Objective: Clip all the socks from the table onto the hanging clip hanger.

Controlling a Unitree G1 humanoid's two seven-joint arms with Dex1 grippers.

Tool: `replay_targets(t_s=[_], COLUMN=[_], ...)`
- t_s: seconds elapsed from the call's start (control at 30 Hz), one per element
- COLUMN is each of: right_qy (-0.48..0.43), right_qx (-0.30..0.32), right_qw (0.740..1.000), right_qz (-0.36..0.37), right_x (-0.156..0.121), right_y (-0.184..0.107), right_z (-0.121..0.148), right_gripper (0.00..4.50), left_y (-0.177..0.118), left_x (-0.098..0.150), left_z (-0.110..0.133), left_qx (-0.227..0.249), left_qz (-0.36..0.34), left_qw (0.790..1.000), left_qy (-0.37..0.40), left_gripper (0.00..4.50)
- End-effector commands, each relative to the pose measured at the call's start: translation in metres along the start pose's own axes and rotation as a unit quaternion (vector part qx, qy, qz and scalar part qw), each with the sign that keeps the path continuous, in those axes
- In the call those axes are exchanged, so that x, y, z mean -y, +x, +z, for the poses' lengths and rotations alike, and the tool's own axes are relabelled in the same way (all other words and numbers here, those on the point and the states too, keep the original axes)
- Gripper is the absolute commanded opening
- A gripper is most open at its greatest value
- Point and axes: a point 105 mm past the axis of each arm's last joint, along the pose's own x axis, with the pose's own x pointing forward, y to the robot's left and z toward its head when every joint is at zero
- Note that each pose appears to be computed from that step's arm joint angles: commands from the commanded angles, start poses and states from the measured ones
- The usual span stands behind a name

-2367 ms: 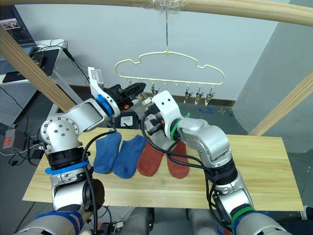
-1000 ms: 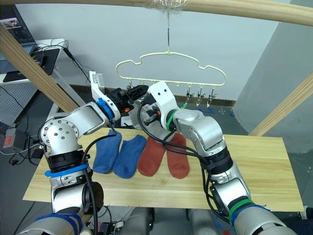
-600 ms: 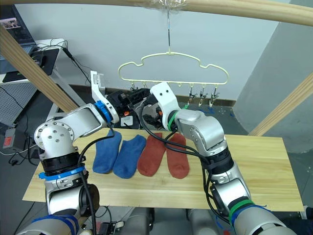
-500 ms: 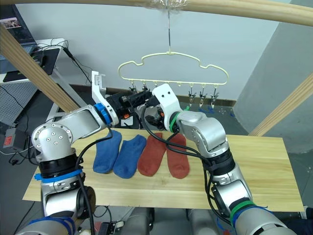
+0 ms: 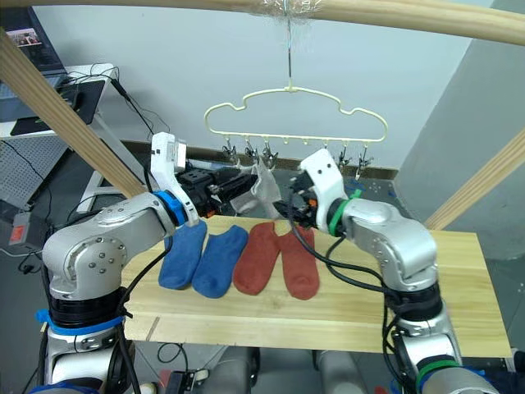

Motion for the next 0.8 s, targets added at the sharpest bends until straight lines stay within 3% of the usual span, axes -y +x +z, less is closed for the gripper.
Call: replay_targets(t_s=[0.03,0.37,0.77,0.8], right_qy=[-0.026,-0.031,-0.033,-0.032], right_qx=[0.053,0.109,0.112,0.112], right_qw=[0.998,0.992,0.992,0.992], right_qz=[0.028,0.053,0.052,0.052], right_x=[-0.004,-0.003,0.005,0.004], right_y=[-0.026,-0.06,-0.074,-0.075], right_z=[0.02,0.038,0.046,0.046], right_gripper=[2.82,2.82,2.82,2.66], left_y=[0.002,0.015,0.033,0.034], left_x=[0.012,0.018,0.025,0.026], left_z=[0.011,-0.003,-0.013,-0.014], left_qx=[0.052,0.094,0.106,0.106], left_qz=[0.007,0.04,0.061,0.063], left_qw=[0.998,0.992,0.988,0.988], left_qy=[0.042,0.073,0.094,0.097], left_gripper=[2.47,2.47,2.47,2.47])
